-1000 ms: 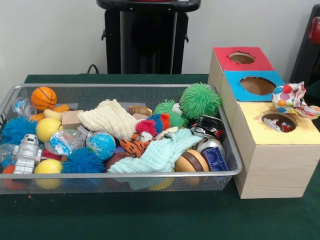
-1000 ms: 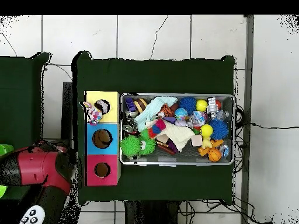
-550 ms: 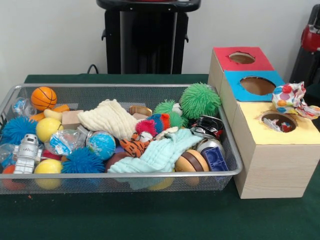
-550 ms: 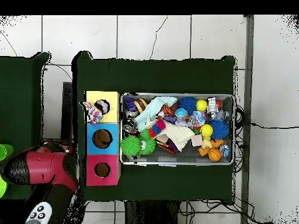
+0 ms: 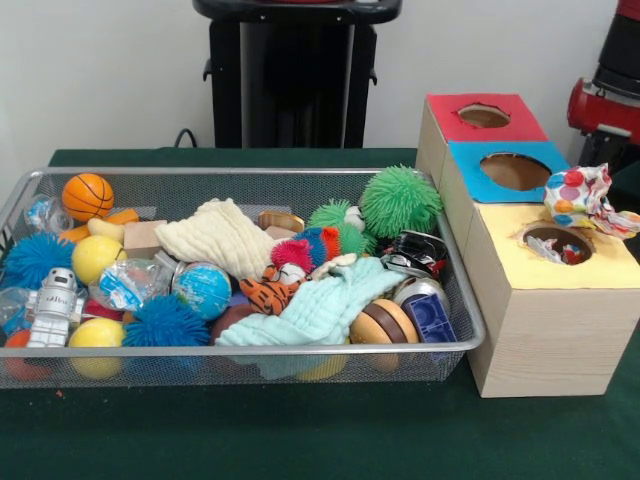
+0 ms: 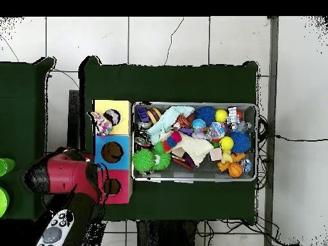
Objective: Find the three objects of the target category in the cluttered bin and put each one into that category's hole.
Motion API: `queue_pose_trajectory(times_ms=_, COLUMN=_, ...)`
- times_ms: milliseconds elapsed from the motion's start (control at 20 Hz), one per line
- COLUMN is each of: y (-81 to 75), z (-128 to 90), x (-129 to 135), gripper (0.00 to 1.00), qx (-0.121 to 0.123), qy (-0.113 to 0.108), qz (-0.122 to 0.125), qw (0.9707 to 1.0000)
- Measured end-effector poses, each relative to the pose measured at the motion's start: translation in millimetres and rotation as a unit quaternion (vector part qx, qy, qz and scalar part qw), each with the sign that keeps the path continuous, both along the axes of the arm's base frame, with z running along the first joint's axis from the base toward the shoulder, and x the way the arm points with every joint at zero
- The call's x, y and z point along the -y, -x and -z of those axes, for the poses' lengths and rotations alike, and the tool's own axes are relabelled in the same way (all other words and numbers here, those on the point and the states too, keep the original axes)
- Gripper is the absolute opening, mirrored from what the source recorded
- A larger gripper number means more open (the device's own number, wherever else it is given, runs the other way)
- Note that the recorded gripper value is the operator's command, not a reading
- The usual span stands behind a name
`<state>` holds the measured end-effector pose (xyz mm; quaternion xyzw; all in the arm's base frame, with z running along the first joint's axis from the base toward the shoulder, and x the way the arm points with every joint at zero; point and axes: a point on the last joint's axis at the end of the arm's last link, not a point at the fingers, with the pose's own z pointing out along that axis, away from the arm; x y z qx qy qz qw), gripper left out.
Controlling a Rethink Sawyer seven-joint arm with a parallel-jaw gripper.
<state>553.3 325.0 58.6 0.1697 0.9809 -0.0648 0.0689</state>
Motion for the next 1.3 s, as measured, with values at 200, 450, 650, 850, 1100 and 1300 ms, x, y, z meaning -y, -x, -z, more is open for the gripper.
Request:
queue_pose_trajectory(times_ms=200, y=-10.7, z=-4, x=14, gripper=0.00, qx=0.005, qy=0.002, qz=0.009, qw=0.9999)
queue_pose_trajectory(times_ms=450, y=-24.1, z=-19, x=16, gripper=0.00, qx=-0.001, qy=-0.003, qz=0.012, qw=0.9999)
queue_pose_trajectory(times_ms=650, y=-39.4, z=-35, x=22, gripper=0.00, qx=-0.006, qy=-0.005, qz=0.015, qw=0.9999)
queue_pose_trajectory(times_ms=850, y=-61.9, z=-60, x=42, gripper=0.00, qx=-0.001, qy=-0.001, qz=0.023, qw=0.9997)
queue_pose_trajectory(times_ms=1100, y=-91.7, z=-91, x=79, gripper=0.00, qx=0.026, qy=0.012, qz=0.036, qw=0.9989)
queue_pose_trajectory(times_ms=1300, y=-98.7, z=-94, x=97, gripper=0.00, qx=0.031, qy=0.014, qz=0.045, qw=0.9984)
